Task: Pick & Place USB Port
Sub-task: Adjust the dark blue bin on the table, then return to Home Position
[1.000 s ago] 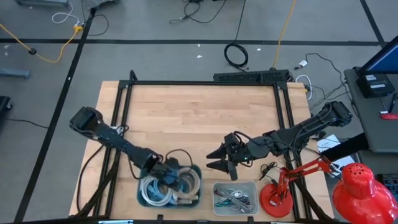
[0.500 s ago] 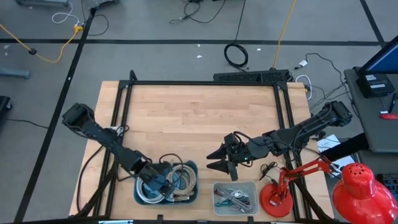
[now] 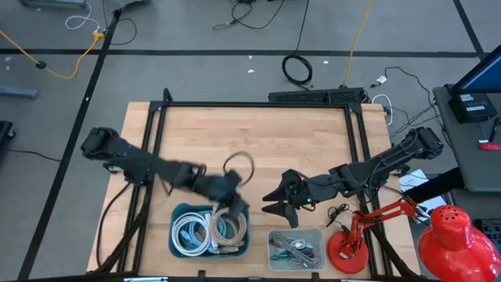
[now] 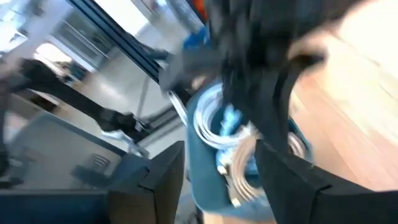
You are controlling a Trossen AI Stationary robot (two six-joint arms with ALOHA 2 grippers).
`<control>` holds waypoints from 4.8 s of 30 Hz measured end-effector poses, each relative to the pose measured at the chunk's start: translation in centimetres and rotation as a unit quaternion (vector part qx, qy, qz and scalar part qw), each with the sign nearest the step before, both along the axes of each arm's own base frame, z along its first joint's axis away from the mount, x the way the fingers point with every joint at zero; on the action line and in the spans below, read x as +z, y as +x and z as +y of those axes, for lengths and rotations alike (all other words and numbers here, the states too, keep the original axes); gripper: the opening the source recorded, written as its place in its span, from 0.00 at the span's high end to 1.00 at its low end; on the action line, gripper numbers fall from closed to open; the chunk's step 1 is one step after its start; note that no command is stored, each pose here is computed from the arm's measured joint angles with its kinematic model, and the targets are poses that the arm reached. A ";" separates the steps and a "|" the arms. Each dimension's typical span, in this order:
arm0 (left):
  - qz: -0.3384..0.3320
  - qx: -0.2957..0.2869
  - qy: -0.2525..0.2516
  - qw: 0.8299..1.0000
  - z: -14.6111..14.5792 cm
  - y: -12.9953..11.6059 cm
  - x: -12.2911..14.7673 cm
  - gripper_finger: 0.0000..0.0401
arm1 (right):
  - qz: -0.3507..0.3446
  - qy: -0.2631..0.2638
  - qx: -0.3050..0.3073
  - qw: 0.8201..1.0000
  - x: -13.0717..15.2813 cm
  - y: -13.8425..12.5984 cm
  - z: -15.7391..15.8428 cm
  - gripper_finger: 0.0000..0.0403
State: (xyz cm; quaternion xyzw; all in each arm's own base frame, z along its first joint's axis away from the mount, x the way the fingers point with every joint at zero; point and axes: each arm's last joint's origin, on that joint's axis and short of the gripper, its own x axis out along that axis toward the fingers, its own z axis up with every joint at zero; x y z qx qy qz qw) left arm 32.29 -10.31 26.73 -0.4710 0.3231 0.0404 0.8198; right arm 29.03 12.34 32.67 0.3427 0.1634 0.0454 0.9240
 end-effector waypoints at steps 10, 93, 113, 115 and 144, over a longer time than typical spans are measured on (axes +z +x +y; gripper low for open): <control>0.252 -0.034 0.048 0.966 6.3 -0.2 -4.8 1.00 | 0.037 -0.002 0.013 0.999 -0.7 -0.7 0.9 0.84; -0.311 0.165 0.149 0.924 11.3 -18.5 -5.8 1.00 | -0.128 -0.076 -0.216 0.965 -14.5 -14.8 -12.4 1.00; -0.070 0.157 0.184 0.968 11.4 -20.3 -14.2 1.00 | 0.103 -0.258 -0.103 0.955 -20.4 -16.6 -11.9 1.00; -0.070 0.159 0.182 0.968 11.4 -20.3 -14.2 0.99 | 0.105 -0.240 -0.111 0.959 -20.5 -16.6 -11.9 1.00; -0.091 0.173 0.165 0.967 11.5 -20.1 -13.9 0.94 | 0.107 -0.225 -0.117 0.961 -20.6 -16.7 -11.9 1.00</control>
